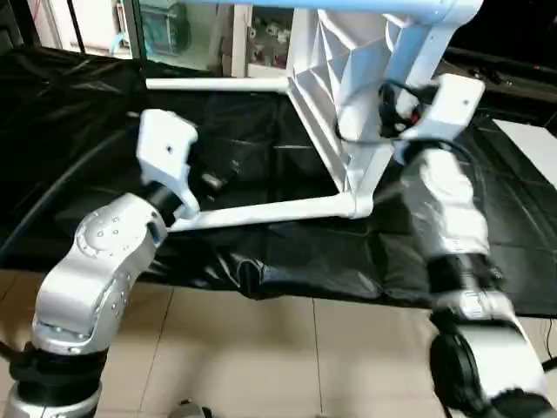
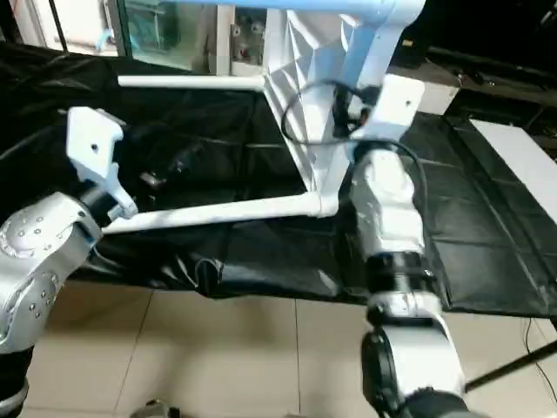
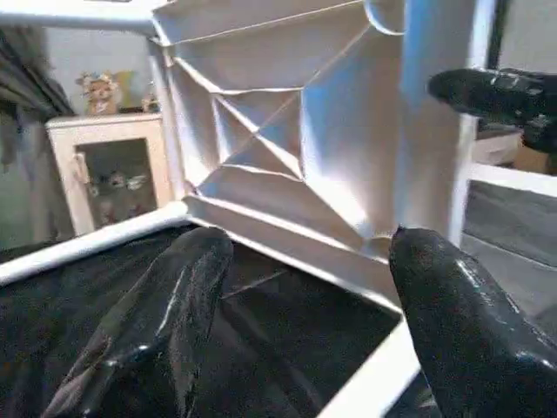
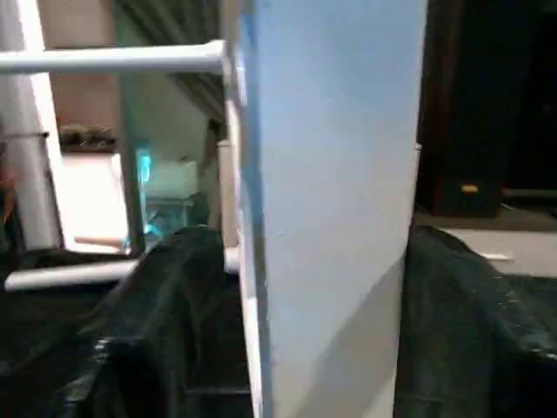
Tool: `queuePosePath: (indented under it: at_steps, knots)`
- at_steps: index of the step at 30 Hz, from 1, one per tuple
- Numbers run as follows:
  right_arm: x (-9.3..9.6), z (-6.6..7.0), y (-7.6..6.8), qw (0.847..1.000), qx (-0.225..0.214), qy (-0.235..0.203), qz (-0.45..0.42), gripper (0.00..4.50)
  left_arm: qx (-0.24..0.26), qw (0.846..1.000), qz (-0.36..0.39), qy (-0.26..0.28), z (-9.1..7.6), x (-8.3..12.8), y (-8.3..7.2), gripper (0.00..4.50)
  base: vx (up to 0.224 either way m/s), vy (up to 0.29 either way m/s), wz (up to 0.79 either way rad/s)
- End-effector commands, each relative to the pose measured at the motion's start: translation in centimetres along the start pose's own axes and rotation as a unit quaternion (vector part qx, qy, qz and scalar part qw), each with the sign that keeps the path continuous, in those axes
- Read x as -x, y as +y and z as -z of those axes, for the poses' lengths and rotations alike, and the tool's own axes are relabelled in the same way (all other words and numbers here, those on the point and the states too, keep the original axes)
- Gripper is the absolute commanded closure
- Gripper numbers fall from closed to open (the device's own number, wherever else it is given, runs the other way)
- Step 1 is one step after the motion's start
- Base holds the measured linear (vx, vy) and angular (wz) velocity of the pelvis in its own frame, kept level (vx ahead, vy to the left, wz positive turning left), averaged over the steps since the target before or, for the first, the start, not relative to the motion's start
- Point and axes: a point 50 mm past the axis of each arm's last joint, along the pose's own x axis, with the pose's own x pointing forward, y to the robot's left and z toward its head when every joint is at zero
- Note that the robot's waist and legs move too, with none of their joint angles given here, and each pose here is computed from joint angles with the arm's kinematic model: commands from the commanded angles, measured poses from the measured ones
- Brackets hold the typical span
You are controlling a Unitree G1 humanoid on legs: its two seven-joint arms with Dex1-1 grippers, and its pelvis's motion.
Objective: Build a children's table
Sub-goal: Flip table
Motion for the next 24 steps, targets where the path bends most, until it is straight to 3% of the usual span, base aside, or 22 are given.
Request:
queuePosePath:
  at_steps: [1, 4, 9, 13, 14, 15, 18, 21, 24]
  knots:
    - [0.6, -0.4, -0.9, 1.0, 0.012, -0.001, -0.004, 1.05, -0.004, 1.0, 0.012, -0.013, -0.9, 0.1, -0.4, 1.14, 0.0, 0.0, 0.0]
    - [1.6, -0.1, -2.2, 1.0, 0.02, 0.009, -0.005, 1.05, -0.01, 0.998, 0.047, -0.045, -2.8, 0.1, -0.9, 1.14, 0.0, 0.0, 0.0]
    - [3.4, 0.8, -3.5, 0.999, 0.033, 0.034, -0.005, 1.05, -0.023, 0.995, 0.085, -0.054, -4.1, 0.1, -1.3, 1.14, 0.0, 0.0, 0.0]
    - [3.8, 1.4, -3.6, 0.998, 0.038, 0.047, 0.001, 1.05, -0.036, 0.994, 0.09, -0.054, -4.2, -0.2, -1.4, 1.14, 0.0, 0.0, 0.0]
    - [3.8, 1.7, -3.4, 0.998, 0.043, 0.048, -0.004, 1.05, -0.059, 0.992, 0.097, -0.051, -4.3, -0.4, -1.6, 1.14, 0.0, 0.0, 0.0]
    - [3.8, 1.7, -3.3, 0.998, 0.044, 0.048, -0.007, 0.98, -0.063, 0.991, 0.104, -0.049, -4.4, -0.5, -1.7, 0.85, 0.0, 0.0, 0.0]
    - [3.9, 1.7, -3.0, 0.998, 0.043, 0.044, -0.014, 0.98, -0.061, 0.988, 0.13, -0.052, -4.8, -0.5, -2.3, 0.76, 0.0, 0.0, 0.0]
    - [4.1, 2.1, -3.3, 0.997, 0.05, 0.054, 0.0, 0.98, -0.091, 0.99, 0.098, -0.046, -4.7, -0.8, -1.9, 0.39, 0.0, 0.0, 0.0]
    - [4.2, 2.5, -3.8, 0.996, 0.058, 0.064, 0.015, 0.98, -0.108, 0.992, 0.054, -0.045, -4.7, -1.1, -1.0, 0.36, 0.0, 0.0, 0.0]
